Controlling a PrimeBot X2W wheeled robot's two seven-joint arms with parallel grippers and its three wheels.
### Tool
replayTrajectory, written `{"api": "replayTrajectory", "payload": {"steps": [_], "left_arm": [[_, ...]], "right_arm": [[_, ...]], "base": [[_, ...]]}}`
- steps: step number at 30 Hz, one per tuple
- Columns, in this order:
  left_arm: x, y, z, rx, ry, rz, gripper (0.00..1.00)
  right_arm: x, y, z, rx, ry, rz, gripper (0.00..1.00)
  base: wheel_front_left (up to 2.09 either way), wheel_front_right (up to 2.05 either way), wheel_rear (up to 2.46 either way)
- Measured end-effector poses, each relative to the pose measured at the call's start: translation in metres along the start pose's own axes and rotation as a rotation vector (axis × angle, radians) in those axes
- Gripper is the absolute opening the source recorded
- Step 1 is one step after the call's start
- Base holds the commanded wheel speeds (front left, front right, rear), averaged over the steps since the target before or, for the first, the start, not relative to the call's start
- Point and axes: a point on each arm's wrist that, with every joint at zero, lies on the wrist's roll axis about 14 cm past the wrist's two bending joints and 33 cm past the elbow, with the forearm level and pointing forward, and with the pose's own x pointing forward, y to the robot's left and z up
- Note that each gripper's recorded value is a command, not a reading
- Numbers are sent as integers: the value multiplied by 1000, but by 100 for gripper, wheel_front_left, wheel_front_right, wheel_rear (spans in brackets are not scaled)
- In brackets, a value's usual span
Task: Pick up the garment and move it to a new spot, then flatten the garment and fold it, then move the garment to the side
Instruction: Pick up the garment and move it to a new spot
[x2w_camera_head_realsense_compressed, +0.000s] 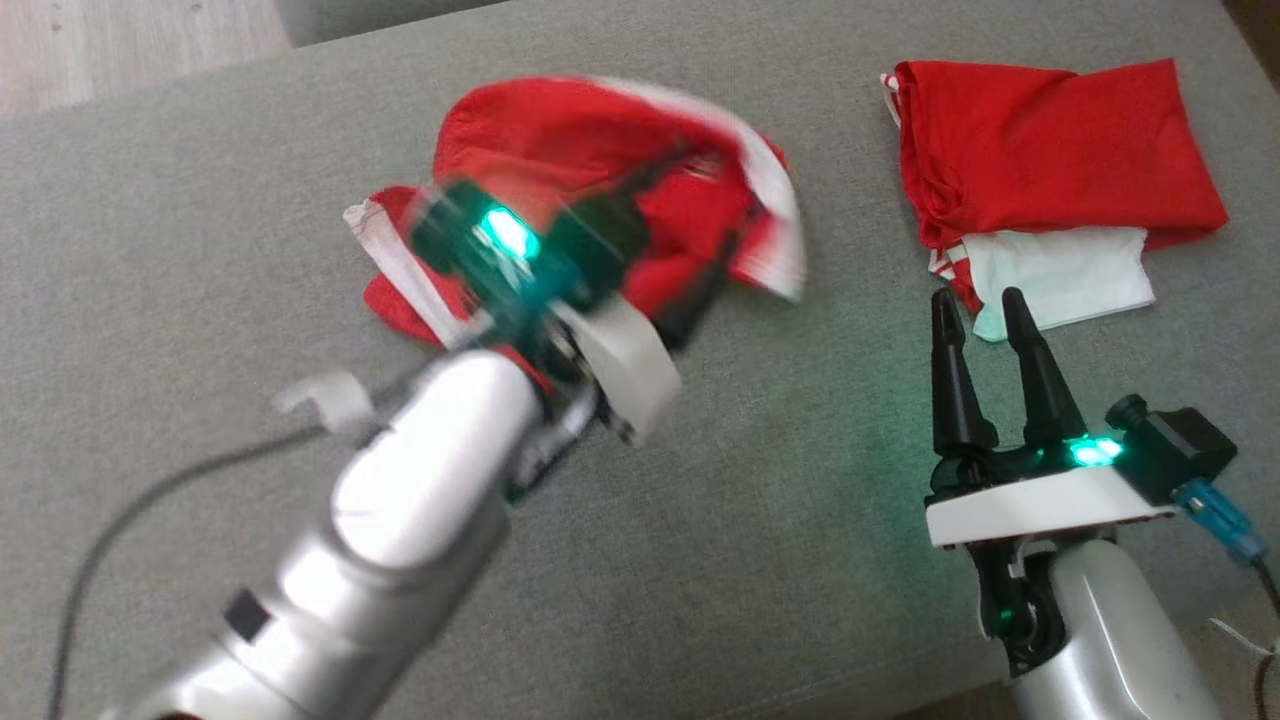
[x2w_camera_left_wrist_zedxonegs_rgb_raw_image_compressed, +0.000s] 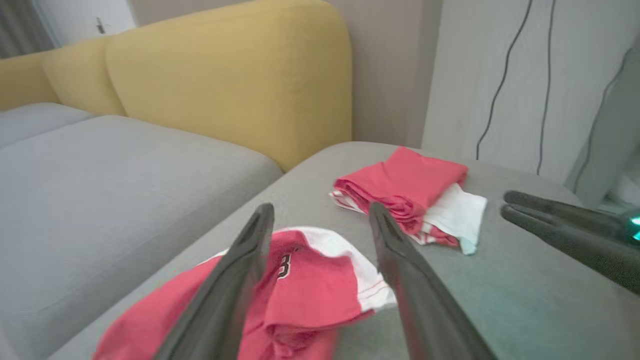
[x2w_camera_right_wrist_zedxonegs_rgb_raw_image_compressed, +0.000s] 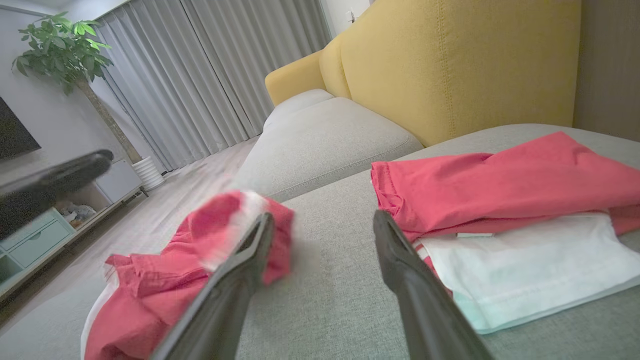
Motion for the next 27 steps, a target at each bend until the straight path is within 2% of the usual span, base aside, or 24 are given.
{"api": "replayTrajectory", "payload": {"steps": [6,10,16,20,23,27], "left_arm": [[-7,-34,-30,-22,35,-54,100],[-17,-20,-28,-20,4,13,100],[-58,55,4,-20,-159,313,100],[-112,99,-8,-20,-182,529,100],[-156,112,-37,-57,-144,657,100],[-202,105,-73,-131,-93,773,100]], "right_arm": [[2,4,2,2,-6,12,100],[6,12,3,-6,-12,38,100],[12,28,8,-25,-29,87,100],[13,40,4,-39,-21,126,100],[13,51,-3,-48,-4,157,100],[13,66,-9,-59,11,202,100]], "base": [[0,0,0],[0,0,0],[0,0,0],[0,0,0],[0,0,0],[0,0,0]]}}
